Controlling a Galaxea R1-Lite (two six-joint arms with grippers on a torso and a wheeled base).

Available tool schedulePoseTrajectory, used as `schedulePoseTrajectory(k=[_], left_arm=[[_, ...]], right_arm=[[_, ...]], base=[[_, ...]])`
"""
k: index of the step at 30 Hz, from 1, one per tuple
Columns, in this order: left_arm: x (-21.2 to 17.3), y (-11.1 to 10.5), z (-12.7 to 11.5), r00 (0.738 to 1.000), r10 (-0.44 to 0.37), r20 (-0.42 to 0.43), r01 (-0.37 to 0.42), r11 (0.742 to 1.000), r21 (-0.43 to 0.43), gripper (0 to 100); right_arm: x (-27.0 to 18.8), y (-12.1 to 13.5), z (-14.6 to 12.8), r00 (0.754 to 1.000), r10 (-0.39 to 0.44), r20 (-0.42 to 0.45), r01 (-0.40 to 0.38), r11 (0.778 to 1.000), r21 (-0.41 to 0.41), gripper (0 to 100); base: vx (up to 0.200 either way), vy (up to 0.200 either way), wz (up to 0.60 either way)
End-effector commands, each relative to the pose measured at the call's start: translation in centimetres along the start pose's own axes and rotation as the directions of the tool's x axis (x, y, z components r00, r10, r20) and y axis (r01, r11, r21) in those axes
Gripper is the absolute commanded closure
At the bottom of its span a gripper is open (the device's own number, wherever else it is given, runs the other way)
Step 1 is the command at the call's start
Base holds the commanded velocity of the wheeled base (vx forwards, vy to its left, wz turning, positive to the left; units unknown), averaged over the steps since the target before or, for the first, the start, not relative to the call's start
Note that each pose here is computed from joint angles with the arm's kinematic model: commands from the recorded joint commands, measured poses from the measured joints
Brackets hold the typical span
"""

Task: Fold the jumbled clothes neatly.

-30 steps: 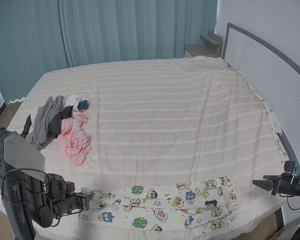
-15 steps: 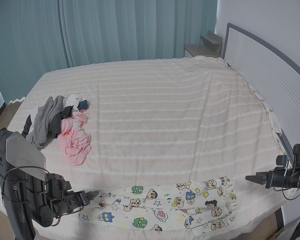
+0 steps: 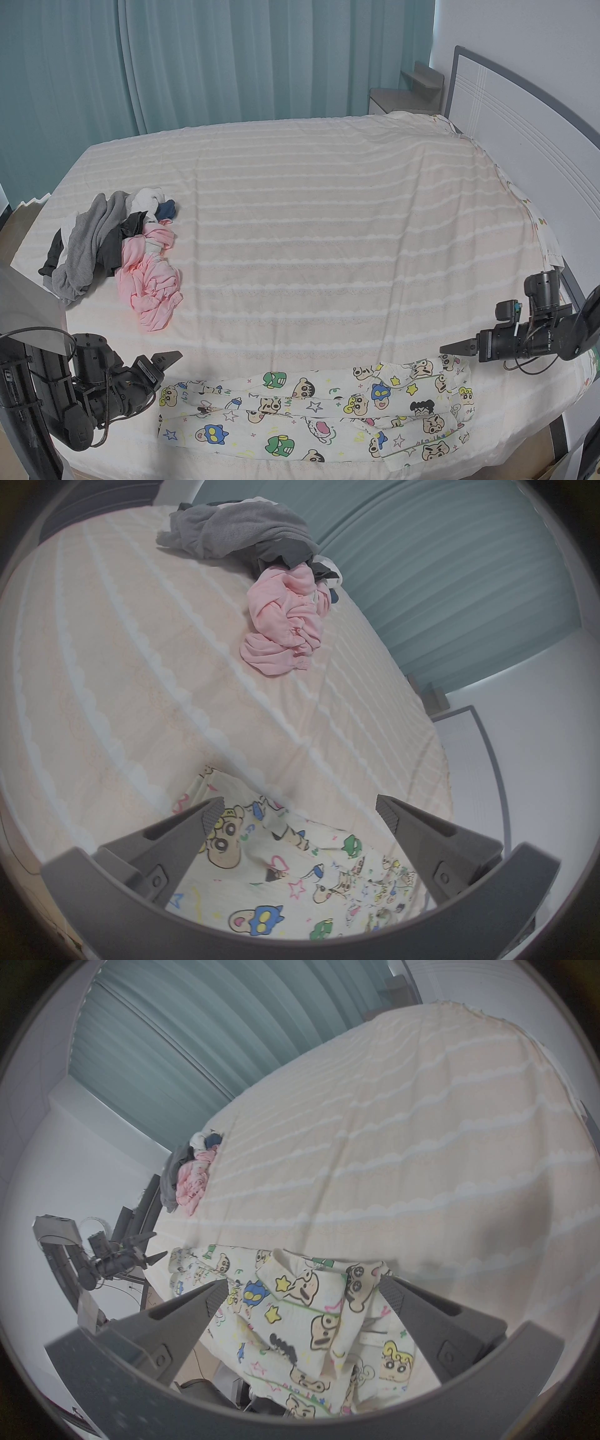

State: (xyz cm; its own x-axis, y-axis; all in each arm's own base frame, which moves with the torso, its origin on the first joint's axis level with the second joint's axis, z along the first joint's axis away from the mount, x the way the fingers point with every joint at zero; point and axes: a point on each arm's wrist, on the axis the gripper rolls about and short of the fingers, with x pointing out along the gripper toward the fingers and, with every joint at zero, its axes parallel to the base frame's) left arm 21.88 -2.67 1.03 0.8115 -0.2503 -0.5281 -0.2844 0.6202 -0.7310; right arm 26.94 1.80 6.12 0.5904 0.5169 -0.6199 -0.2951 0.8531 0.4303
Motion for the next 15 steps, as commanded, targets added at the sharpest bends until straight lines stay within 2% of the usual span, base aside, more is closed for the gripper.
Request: schedulePoseTrajectory(k=[1, 15], left_arm=[[-0.8, -0.5, 0.3, 0.999, -0.044, 0.010, 0.044, 0.999, -0.025, 0], [-0.3, 0.1, -0.1, 1.000, -0.012, -0.015, 0.011, 0.998, -0.061, 0]], right_arm=[[3.7, -0.8, -0.2, 0.997, -0.013, -0.074, 0.015, 1.000, 0.021, 0], [5.2, 0.4, -0.7, 0.993, 0.021, -0.117, -0.022, 1.000, -0.010, 0]], base=[[0.000, 0.000, 0.00], [0.000, 0.000, 0.00]])
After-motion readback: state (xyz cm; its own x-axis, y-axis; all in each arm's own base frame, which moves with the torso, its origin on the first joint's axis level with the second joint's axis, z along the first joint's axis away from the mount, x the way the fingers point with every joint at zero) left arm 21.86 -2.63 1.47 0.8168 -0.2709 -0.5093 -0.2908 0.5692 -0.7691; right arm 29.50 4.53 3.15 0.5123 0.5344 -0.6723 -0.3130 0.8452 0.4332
